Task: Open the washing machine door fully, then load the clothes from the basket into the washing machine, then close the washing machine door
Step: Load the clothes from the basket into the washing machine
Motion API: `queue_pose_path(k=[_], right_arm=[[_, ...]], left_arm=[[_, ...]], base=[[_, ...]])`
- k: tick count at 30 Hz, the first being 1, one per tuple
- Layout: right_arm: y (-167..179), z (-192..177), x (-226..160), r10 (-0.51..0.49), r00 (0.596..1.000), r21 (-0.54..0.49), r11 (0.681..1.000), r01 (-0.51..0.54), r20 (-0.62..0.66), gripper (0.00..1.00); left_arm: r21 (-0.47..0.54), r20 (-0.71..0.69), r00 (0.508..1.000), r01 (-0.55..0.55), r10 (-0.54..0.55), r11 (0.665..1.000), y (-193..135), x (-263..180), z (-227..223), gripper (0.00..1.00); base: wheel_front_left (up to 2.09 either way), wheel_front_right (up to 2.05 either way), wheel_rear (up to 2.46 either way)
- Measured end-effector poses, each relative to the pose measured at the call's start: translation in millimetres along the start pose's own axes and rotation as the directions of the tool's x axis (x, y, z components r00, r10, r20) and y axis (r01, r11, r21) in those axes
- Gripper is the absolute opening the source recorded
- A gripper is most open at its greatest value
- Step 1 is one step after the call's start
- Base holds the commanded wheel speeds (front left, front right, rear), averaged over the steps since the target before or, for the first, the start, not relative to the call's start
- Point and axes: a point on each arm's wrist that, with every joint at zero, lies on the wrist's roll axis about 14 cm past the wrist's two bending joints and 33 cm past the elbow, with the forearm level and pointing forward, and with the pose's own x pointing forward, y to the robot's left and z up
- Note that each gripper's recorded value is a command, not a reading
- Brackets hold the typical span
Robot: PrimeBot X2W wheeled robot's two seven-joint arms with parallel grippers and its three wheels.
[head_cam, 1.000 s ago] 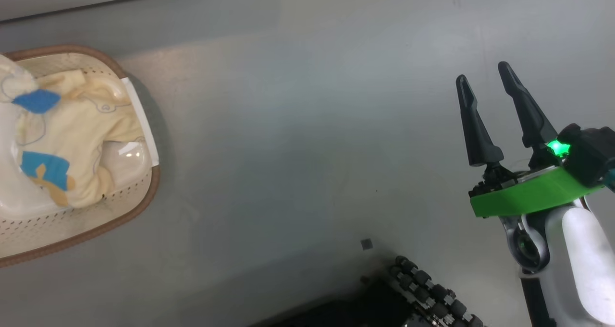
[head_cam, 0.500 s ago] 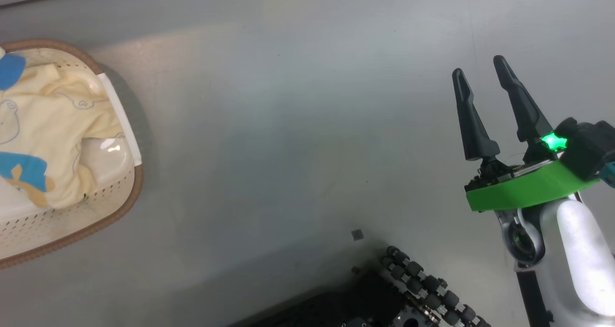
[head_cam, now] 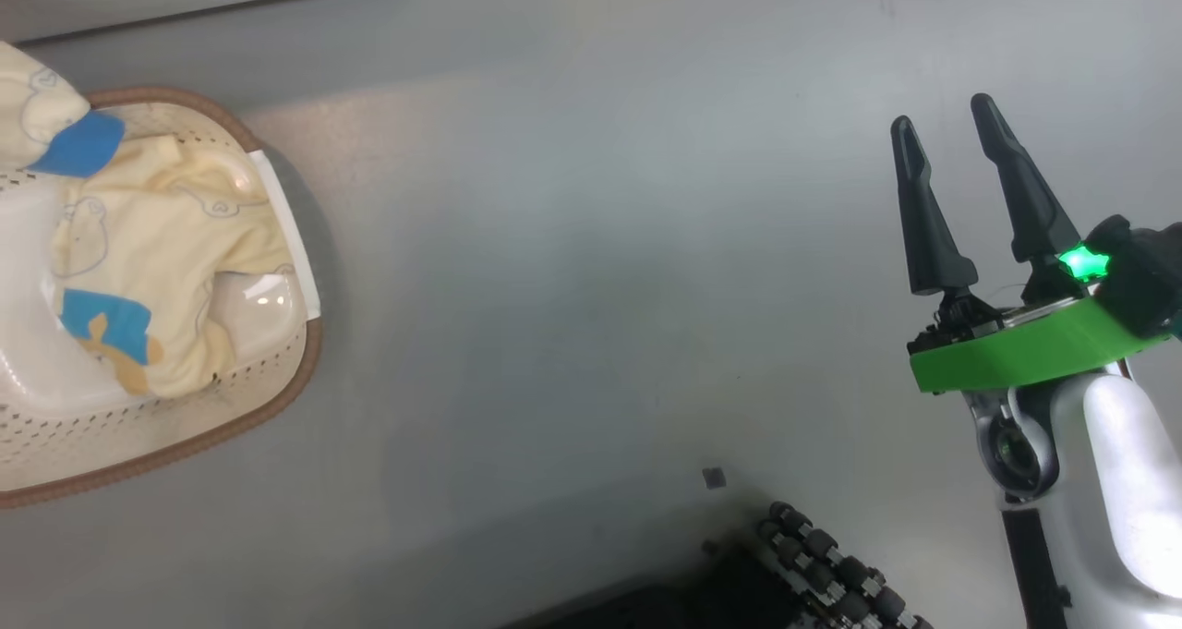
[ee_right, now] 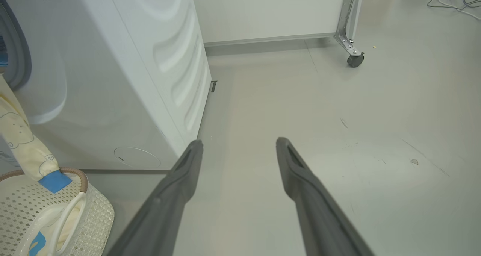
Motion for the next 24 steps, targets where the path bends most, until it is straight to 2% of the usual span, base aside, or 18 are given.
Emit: queue_pose_path(k=[4, 10, 14, 18, 24], right_arm=[[3, 13, -1, 0.007, 0.999, 0.008, 1.000, -0.007, 0.033, 1.00], [3, 32, -7, 0.006, 0.997, 0.013, 1.000, -0.007, 0.078, 1.00], [1, 37, -17, -0.003, 0.997, 0.015, 1.000, 0.002, 0.079, 1.00], [5, 46, -23, 0.006, 0.996, 0.012, 1.000, -0.007, 0.092, 1.00], [13, 64, -35, 0.031, 0.992, 0.002, 0.999, -0.032, 0.122, 1.00]], left_arm=[[0.012, -0.021, 1.000, 0.007, -0.007, 1.000, -1, -23, -13, 1.00], [0.018, 0.024, 1.000, 0.000, -0.001, 1.000, -1, -56, -3, 1.00], [-0.007, 0.052, 0.998, 0.020, -0.020, 1.000, -16, -83, 1, 1.00], [-0.031, 0.084, 0.996, 0.022, -0.019, 0.999, -30, -120, 4, 1.00], [-0.007, 0.112, 0.994, -0.010, 0.010, 1.000, -36, -185, 11, 1.00]], base=[[0.00, 0.00, 0.00], [0.00, 0.00, 0.00], [0.00, 0.00, 0.00], [0.00, 0.00, 0.00], [0.00, 0.00, 0.00]])
